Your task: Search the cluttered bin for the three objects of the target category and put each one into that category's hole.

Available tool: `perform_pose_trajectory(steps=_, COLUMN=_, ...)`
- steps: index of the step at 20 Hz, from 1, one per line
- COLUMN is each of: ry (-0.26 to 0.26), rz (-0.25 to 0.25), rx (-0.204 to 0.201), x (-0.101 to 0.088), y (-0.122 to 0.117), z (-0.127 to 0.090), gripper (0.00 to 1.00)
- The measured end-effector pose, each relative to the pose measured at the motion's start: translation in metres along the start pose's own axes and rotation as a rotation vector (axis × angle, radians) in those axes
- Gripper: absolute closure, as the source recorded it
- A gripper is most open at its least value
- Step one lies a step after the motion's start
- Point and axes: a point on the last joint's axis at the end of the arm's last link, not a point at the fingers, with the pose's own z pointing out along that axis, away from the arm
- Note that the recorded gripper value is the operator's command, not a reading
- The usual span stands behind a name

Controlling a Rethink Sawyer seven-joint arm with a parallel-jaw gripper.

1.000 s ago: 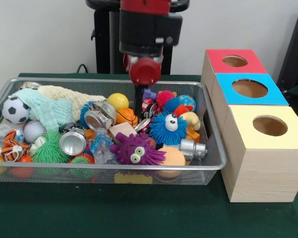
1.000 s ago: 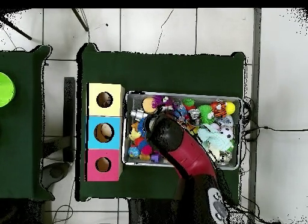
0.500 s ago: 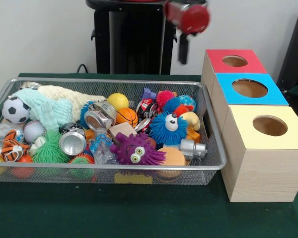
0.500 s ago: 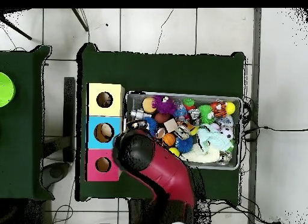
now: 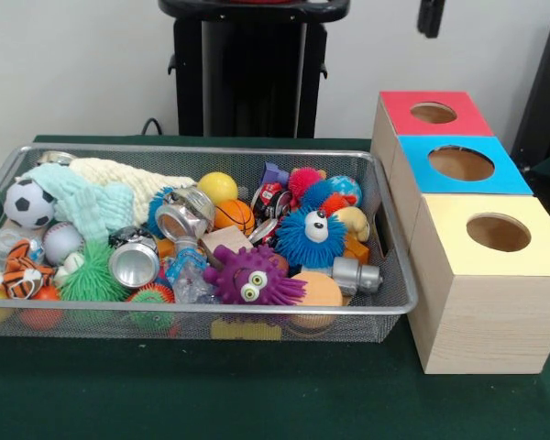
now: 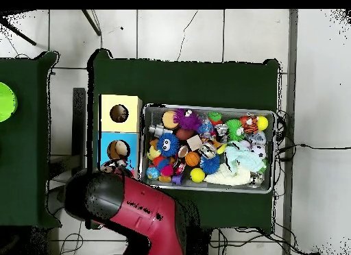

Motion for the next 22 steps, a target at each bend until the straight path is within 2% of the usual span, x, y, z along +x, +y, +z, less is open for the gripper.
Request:
perform_pose_trajectory(steps=1, ry=0.001, rz=0.007, rx=-0.007, x=0.001, y=0.000, z=0.000, gripper=1.00)
perform_pose_trajectory(steps=2, ry=0.001, rz=0.037, rx=-0.035, x=-0.006, y=0.001, z=0.003, gripper=1.00)
perform_pose_trajectory(steps=4, ry=-0.001, rz=0.065, rx=-0.056, x=-0.015, y=0.001, z=0.006, gripper=1.00)
perform_pose_trajectory(steps=5, ry=-0.010, rz=0.115, rx=-0.088, x=-0.032, y=0.000, z=0.011, gripper=1.00)
perform_pose_trajectory(steps=6, ry=-0.015, rz=0.131, rx=-0.097, x=-0.038, y=0.000, z=0.014, gripper=1.00)
perform_pose_trajectory(steps=8, ry=-0.049, rz=0.169, rx=-0.122, x=-0.058, y=-0.004, z=0.021, gripper=1.00)
perform_pose_trajectory(steps=10, ry=-0.077, rz=0.182, rx=-0.131, x=-0.067, y=-0.006, z=0.026, gripper=1.00)
perform_pose_trajectory(steps=11, ry=-0.118, rz=0.186, rx=-0.138, x=-0.072, y=-0.009, z=0.033, gripper=1.00)
perform_pose_trajectory(steps=15, ry=-0.161, rz=0.160, rx=-0.133, x=-0.062, y=-0.010, z=0.049, gripper=1.00)
perform_pose_trajectory(steps=22, ry=-0.155, rz=0.102, rx=-0.089, x=-0.026, y=-0.009, z=0.077, gripper=1.00)
